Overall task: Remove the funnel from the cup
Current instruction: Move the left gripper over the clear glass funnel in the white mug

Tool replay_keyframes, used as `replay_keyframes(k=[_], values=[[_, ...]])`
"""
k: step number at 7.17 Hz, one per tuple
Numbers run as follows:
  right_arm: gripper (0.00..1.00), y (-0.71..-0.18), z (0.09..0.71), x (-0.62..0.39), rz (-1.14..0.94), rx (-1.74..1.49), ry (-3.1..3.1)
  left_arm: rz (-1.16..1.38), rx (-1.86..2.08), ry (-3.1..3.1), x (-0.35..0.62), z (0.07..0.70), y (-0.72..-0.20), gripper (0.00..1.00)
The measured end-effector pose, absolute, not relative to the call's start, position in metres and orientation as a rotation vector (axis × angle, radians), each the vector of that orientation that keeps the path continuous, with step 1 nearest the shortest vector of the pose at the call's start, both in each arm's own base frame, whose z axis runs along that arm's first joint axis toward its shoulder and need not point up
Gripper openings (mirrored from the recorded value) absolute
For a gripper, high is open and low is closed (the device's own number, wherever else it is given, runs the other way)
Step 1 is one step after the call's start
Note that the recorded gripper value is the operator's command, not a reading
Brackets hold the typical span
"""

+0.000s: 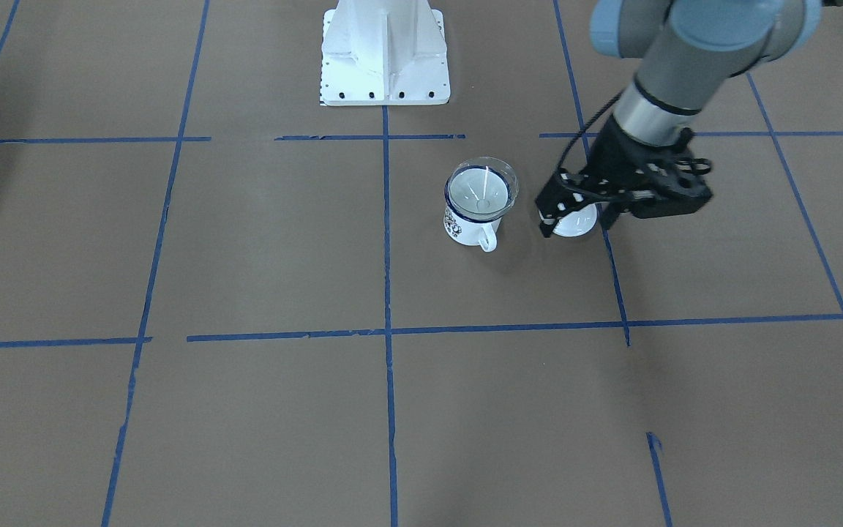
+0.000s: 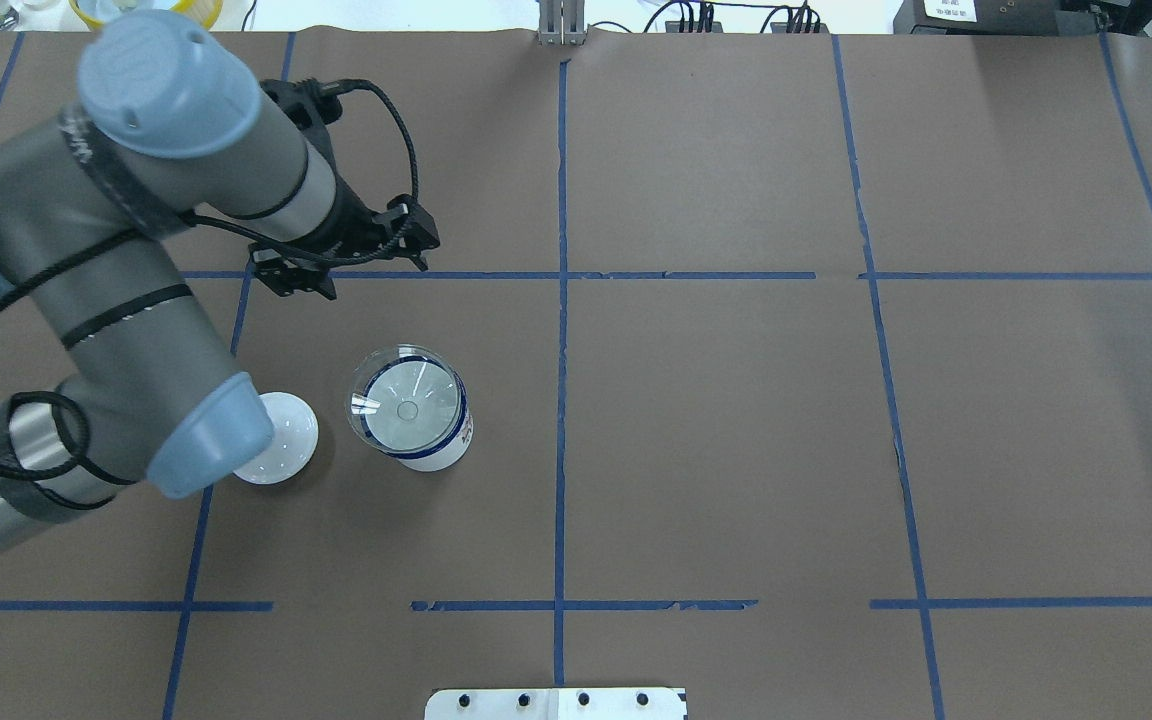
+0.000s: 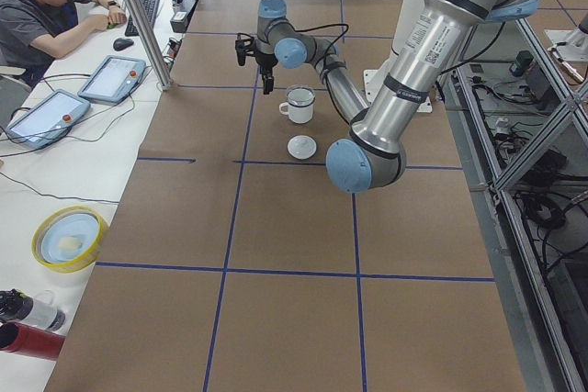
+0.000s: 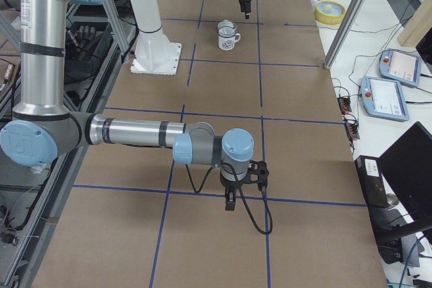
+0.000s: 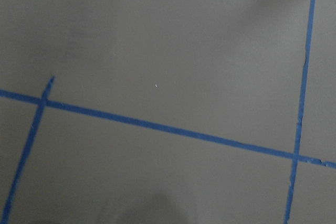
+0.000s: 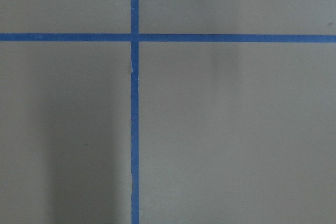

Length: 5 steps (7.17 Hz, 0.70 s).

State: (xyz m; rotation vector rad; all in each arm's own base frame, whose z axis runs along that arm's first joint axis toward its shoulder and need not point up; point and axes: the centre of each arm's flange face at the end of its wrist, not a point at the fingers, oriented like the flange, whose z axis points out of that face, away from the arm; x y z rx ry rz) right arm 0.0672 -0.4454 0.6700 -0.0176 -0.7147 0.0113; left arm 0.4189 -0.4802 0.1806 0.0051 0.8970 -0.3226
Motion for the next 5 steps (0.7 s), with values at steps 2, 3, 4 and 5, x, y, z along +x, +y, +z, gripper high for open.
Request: replay_keyframes(k=[2, 3, 4, 5], values=[[1.00, -0.445, 0.670, 0.067, 0.011, -0.018, -0.715, -0.327, -0.024, 0.777, 0.473, 0.160, -0.465, 1.00], [1.00, -0.445, 0.670, 0.067, 0.011, -0.018, -0.715, -0.316, -0.023, 0.718, 0.497, 0.160, -0.454, 0.94], [1.00, -0.445, 0.670, 0.067, 0.011, -0.018, -0.715, -0.304, -0.027, 0.683, 0.515, 0.162, -0.447, 0.82], [1.00, -0.445, 0.670, 0.067, 0.011, -0.018, -0.715, -0.292, -0.034, 0.661, 0.528, 0.166, -0.440, 0.66]])
